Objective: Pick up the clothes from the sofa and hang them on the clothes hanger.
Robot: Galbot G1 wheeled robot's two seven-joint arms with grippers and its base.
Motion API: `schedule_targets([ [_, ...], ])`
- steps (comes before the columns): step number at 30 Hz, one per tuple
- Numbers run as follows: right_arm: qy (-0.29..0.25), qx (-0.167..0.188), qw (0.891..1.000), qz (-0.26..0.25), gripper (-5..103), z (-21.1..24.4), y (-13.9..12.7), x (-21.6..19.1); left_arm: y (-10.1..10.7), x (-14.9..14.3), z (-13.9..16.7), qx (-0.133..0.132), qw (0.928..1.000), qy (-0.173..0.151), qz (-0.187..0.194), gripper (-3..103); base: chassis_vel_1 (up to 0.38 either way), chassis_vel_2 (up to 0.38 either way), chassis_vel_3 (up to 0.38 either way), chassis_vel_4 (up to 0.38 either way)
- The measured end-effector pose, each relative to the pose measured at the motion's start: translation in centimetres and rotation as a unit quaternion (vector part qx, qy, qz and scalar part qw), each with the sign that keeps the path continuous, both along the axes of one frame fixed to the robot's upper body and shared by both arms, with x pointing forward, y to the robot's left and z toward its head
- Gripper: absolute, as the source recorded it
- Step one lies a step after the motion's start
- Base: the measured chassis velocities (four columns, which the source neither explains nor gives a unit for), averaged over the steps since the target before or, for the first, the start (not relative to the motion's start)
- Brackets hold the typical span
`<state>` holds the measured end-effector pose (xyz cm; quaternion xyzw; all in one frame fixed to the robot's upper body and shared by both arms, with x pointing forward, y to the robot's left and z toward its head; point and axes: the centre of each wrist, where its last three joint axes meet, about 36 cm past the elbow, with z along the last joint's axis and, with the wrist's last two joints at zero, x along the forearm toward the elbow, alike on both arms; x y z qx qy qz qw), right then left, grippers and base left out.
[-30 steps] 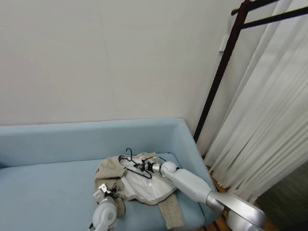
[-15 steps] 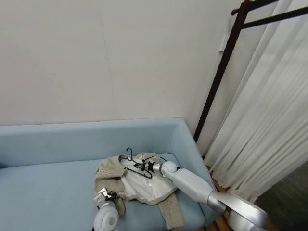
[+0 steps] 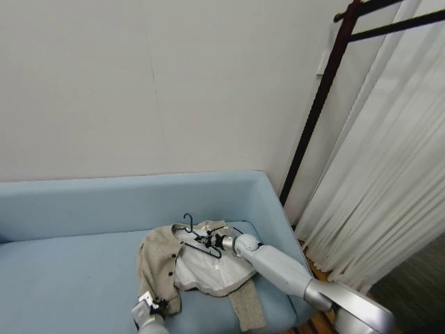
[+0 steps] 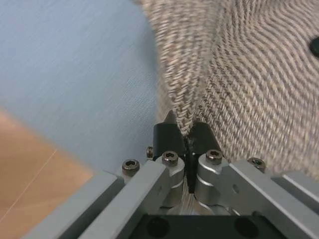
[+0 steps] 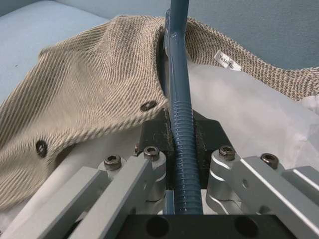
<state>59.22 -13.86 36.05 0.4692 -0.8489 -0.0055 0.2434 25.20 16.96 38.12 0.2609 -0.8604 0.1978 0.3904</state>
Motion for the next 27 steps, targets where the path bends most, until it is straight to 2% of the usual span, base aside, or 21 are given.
schedule_targets([
  [3,0.000,0.000,1.000,0.002,8,0.1,-0.2,-0.3,-0.7,-3.3,1.2,0.001,0.9997,0.024,0.002,0,0.000,0.000,0.000,0.000],
  [8,0.001,0.000,1.000,0.005,8,0.0,-0.3,-0.6,-1.2,-5.1,1.9,0.008,0.9994,0.032,0.008,0,0.000,0.000,0.000,0.000],
  [12,0.002,0.000,1.000,0.007,8,-0.1,-0.3,-0.7,-1.3,-5.3,2.4,0.012,0.9995,0.028,0.010,0,0.000,0.000,0.000,0.000],
  [15,0.006,-0.002,1.000,0.011,8,-0.4,-0.3,-0.6,-1.2,-3.6,2.9,0.025,0.9995,0.015,0.013,-1,0.000,0.000,0.000,0.000],
  [18,0.008,-0.003,1.000,0.014,8,-0.6,-0.2,-0.3,-1.1,-2.4,3.4,0.037,0.9993,-0.004,0.012,10,0.000,0.000,0.000,0.000],
  [19,0.009,-0.004,1.000,0.016,8,-0.7,-0.1,-0.2,-1.0,-2.0,3.6,0.048,0.9986,-0.016,0.010,10,0.000,0.000,0.000,0.000],
  [22,0.016,-0.010,0.999,0.028,8,-1.0,-0.4,0.1,-0.6,-1.7,4.4,0.092,0.9941,-0.057,-0.004,26,0.000,0.000,0.000,0.000],
  [23,0.016,-0.010,0.999,0.028,8,-1.0,-0.4,0.1,-0.6,-1.7,4.4,0.092,0.9941,-0.057,-0.004,26,0.000,0.000,0.000,0.000],
  [24,0.020,-0.012,0.999,0.034,8,-1.0,-0.6,0.4,-0.5,-2.0,4.7,0.108,0.9917,-0.070,-0.012,32,0.000,0.000,0.000,0.000],
  [25,0.022,-0.015,0.999,0.041,8,-1.0,-0.9,0.7,-0.3,-2.3,5.0,0.119,0.9894,-0.080,-0.018,32,0.000,0.000,0.000,0.000],
  [27,0.025,-0.020,0.998,0.051,8,-0.9,-1.1,1.6,-0.1,-2.8,5.4,0.136,0.9855,-0.098,-0.027,43,0.000,0.000,0.000,0.000],
])
